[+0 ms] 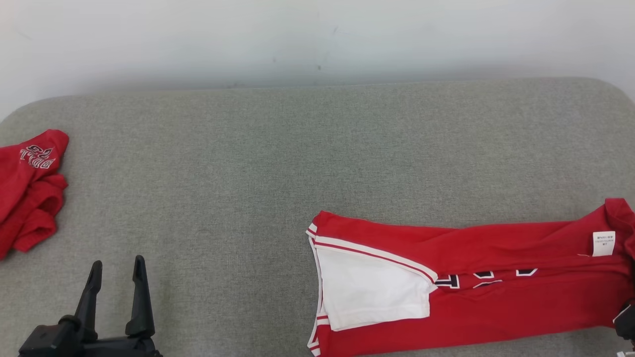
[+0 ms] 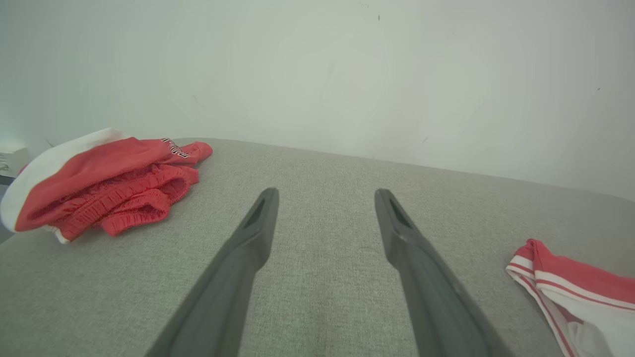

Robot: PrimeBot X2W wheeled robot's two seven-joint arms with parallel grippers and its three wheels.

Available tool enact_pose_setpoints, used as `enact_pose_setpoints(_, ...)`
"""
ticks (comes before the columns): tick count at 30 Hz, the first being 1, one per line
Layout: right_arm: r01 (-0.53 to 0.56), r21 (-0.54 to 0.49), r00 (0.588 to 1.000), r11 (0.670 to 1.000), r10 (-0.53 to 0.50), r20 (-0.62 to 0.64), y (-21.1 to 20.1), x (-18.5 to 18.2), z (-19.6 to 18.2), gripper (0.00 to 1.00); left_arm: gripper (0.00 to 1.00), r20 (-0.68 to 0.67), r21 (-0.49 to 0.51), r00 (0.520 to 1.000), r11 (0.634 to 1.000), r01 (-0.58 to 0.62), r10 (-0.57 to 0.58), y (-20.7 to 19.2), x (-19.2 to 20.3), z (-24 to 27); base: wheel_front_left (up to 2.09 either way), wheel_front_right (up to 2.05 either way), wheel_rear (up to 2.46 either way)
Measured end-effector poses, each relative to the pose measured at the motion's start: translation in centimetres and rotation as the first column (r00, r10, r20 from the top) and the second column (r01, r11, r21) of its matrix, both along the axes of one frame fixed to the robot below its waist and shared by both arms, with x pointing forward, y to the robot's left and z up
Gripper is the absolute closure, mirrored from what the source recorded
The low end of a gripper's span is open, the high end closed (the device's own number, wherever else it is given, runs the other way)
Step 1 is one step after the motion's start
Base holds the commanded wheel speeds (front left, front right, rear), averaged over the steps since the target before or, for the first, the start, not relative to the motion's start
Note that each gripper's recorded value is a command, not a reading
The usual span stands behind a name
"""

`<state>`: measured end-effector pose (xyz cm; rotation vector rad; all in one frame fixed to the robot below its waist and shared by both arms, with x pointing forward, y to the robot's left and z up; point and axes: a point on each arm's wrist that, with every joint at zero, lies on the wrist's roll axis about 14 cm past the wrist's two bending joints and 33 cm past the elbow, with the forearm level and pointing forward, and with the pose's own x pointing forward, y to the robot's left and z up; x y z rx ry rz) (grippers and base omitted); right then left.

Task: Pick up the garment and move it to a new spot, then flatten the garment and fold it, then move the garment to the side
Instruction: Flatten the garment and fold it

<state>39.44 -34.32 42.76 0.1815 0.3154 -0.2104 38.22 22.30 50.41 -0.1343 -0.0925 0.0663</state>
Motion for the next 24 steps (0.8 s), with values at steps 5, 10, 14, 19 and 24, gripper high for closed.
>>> enact_pose_setpoints(5,-0.034,0.011,0.998,0.999,0.033,0.045,1.4,0.6,1.3,1.00,0.00,0.000,-0.005,1.000,1.000,0.009,-0.009,-0.4,0.2,0.0,0.00,0.00,0.00)
enact_pose_setpoints(10,-0.124,0.044,0.989,0.991,0.119,0.089,5.3,0.8,2.1,1.00,0.00,0.002,-0.010,1.000,1.000,0.012,-0.012,-0.5,0.1,0.1,0.00,0.00,0.00)
enact_pose_setpoints(14,-0.223,0.080,0.969,0.971,0.212,0.127,9.5,0.8,3.0,1.00,0.00,0.006,-0.011,1.000,1.000,0.013,-0.013,-0.6,-0.1,0.2,0.00,0.00,0.00)
enact_pose_setpoints(19,-0.337,0.133,0.933,0.932,0.312,0.181,14.9,0.8,4.2,1.00,0.00,0.001,-0.012,1.000,1.000,0.013,-0.013,-0.6,-0.3,0.0,0.00,0.00,0.00)
enact_pose_setpoints(24,-0.429,0.195,0.897,0.882,0.392,0.205,20.3,0.8,4.3,1.00,0.00,-0.010,-0.015,1.000,1.000,0.013,-0.013,-0.7,-0.4,-0.3,0.00,0.00,0.00)
